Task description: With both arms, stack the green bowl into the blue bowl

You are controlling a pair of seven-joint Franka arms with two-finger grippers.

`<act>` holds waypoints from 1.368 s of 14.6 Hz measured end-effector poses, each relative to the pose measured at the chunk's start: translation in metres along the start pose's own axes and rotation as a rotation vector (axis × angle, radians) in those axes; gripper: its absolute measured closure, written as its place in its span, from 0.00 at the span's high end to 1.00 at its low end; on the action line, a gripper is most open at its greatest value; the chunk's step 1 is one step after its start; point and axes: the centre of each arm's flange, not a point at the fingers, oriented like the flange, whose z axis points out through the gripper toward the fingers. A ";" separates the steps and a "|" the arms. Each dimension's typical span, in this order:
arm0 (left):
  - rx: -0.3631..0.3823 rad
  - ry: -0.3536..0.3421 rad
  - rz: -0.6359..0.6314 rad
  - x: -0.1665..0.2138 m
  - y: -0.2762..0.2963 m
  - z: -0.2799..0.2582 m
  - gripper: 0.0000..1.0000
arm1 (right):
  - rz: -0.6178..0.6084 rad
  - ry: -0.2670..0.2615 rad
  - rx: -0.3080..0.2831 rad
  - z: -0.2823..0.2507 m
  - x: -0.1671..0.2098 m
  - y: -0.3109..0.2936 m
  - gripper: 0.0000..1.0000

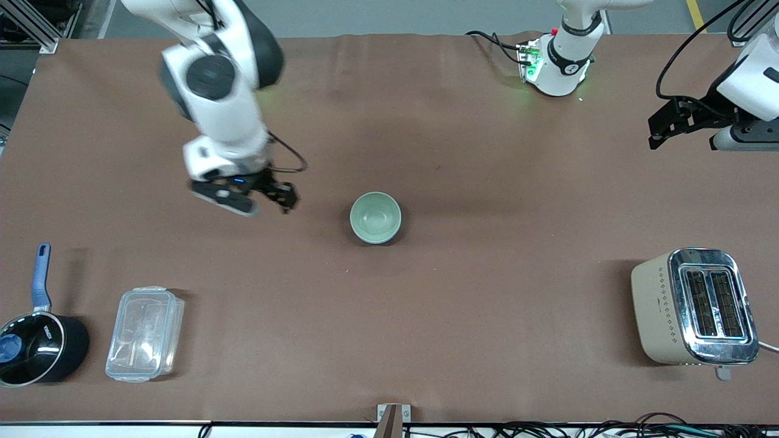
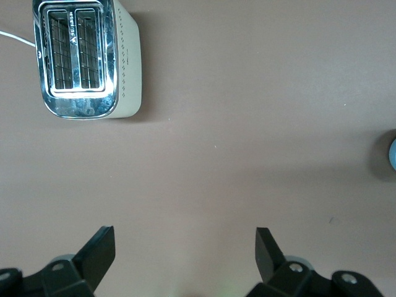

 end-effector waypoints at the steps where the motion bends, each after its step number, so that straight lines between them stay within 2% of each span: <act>1: 0.000 0.000 0.000 0.000 0.000 0.000 1.00 | -0.010 0.014 -0.003 -0.017 0.022 0.036 1.00; 4: 0.000 0.000 0.004 0.000 0.002 0.000 1.00 | -0.048 -0.022 0.050 -0.053 0.071 0.140 1.00; 8: 0.000 0.000 0.018 -0.001 0.010 0.000 1.00 | -0.136 -0.088 0.085 -0.102 0.100 0.238 1.00; 10: -0.001 0.001 0.020 -0.001 0.010 0.000 1.00 | -0.180 -0.082 0.109 -0.139 0.110 0.274 1.00; 13: -0.001 0.002 0.025 -0.001 0.007 -0.001 1.00 | -0.195 -0.120 0.102 -0.158 0.121 0.286 1.00; 17: -0.001 0.005 0.027 -0.001 0.004 -0.002 1.00 | -0.226 -0.162 0.088 -0.132 0.138 0.260 1.00; 20: -0.001 0.012 0.037 -0.001 0.004 -0.006 1.00 | -0.228 -0.167 0.086 -0.131 0.138 0.259 1.00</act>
